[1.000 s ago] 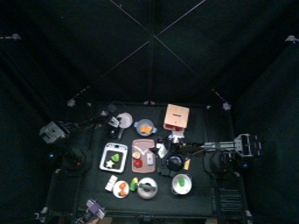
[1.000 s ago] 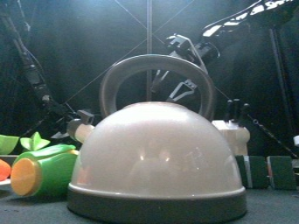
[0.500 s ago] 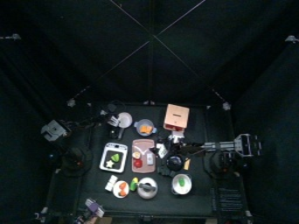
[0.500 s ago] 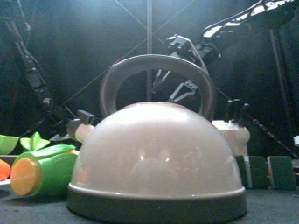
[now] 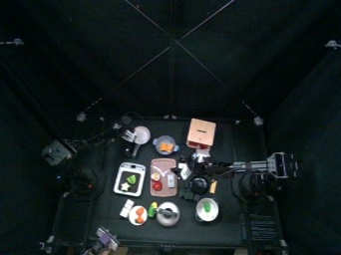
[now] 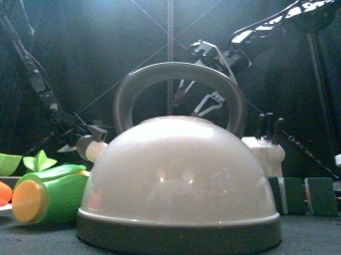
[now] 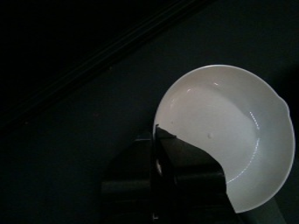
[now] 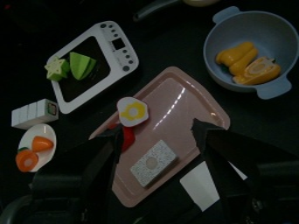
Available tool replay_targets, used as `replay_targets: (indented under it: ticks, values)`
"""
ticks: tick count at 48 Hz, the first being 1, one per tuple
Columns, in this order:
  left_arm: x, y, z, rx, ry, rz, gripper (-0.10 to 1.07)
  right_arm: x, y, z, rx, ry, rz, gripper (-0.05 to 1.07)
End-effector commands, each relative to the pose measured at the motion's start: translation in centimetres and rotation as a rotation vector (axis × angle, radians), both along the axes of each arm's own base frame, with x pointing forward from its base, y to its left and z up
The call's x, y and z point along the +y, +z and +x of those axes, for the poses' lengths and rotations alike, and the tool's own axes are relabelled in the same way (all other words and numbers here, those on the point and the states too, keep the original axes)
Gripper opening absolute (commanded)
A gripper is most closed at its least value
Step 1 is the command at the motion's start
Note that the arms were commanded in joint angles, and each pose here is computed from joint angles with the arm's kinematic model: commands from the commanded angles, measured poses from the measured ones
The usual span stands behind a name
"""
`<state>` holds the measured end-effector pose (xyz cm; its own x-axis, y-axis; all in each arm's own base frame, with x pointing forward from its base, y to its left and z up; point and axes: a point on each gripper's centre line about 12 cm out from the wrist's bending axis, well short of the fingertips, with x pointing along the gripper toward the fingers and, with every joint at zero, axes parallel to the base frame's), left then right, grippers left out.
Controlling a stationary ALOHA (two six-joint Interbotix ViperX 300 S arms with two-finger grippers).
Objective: Grab pan
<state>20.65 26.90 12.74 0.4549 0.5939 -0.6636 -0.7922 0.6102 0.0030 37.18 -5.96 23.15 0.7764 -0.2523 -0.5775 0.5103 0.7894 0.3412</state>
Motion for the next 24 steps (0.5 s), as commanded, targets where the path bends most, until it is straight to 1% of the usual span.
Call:
replay_targets:
  ticks: [1,3,11,19,24]
  values:
    - [0.3,2.9,0.2,-0.045,0.001,0.056,0.4,-0.4,1.1,0.0,-0.034,-0.014,0.005,0.94]
    - [0.0,3.7,0.4,-0.06,-0.008,0.072,0.4,-0.5,1.1,0.0,-0.034,-0.016,0.007,0.94]
    - [-1.9,5.7,2.1,-0.103,-0.079,0.116,0.4,-1.0,1.1,0.0,-0.037,-0.034,0.013,0.94]
    - [-3.7,6.9,3.7,-0.136,-0.148,0.138,0.4,-1.7,0.9,-0.1,-0.032,-0.056,0.017,0.94]
    - [-4.4,7.3,4.1,-0.146,-0.171,0.146,0.4,-2.2,0.8,0.0,-0.029,-0.07,0.02,0.94]
